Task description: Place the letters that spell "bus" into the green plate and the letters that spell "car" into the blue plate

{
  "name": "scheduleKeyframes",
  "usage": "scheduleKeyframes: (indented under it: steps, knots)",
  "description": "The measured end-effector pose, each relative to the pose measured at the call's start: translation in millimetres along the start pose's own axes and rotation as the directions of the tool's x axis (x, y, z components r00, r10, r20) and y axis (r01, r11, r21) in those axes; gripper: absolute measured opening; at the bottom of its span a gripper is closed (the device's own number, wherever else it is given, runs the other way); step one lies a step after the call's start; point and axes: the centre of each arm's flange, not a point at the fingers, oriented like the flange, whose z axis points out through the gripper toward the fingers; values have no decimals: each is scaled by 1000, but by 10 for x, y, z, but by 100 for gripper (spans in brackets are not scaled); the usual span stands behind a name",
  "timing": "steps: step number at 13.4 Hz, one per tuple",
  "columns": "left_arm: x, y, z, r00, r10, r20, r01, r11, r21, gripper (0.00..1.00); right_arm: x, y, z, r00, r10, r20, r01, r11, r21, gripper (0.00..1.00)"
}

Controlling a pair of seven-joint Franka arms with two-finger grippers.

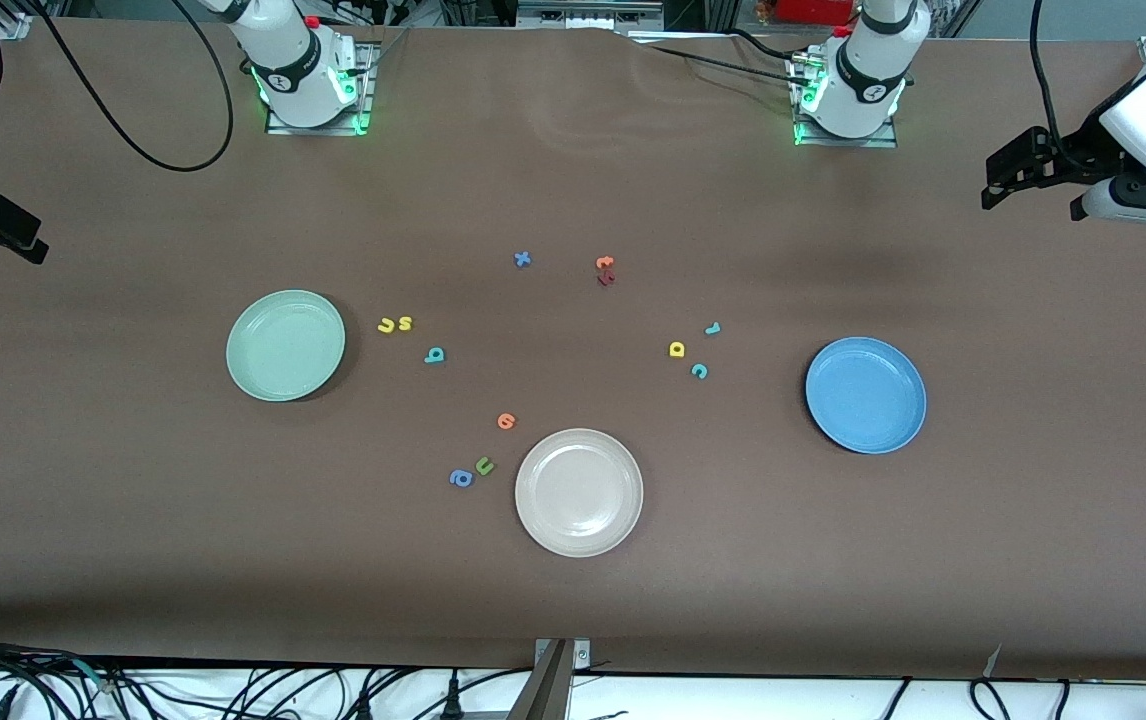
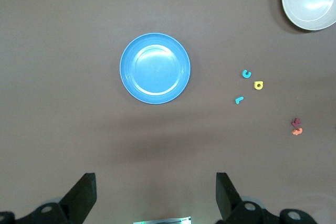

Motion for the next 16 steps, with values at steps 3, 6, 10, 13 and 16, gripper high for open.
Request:
scheduleKeyframes:
  steps: [3, 6, 10, 13, 16]
  knots:
    - [0, 0, 0, 1000, 0, 0, 0, 1000, 0, 100, 9, 55, 14, 1000, 10, 2, -10, 1000, -1, 99]
    - [0, 0, 0, 1000, 0, 0, 0, 1000, 0, 100, 38, 117, 74, 1000, 22, 13, -22, 1000, -4, 100]
    - [0, 10, 0, 1000, 2, 0, -2, 1000, 0, 100, 126, 161, 279, 998, 33, 49, -32, 999, -12, 100]
    - [0, 10, 0, 1000, 2, 0, -2, 1000, 0, 100, 163, 240, 365, 997, 48, 63, -47, 999, -16, 100]
    - [0, 8, 0, 1000, 1, 0, -1, 1000, 0, 100, 184, 235, 421, 996, 47, 72, -46, 999, -18, 100]
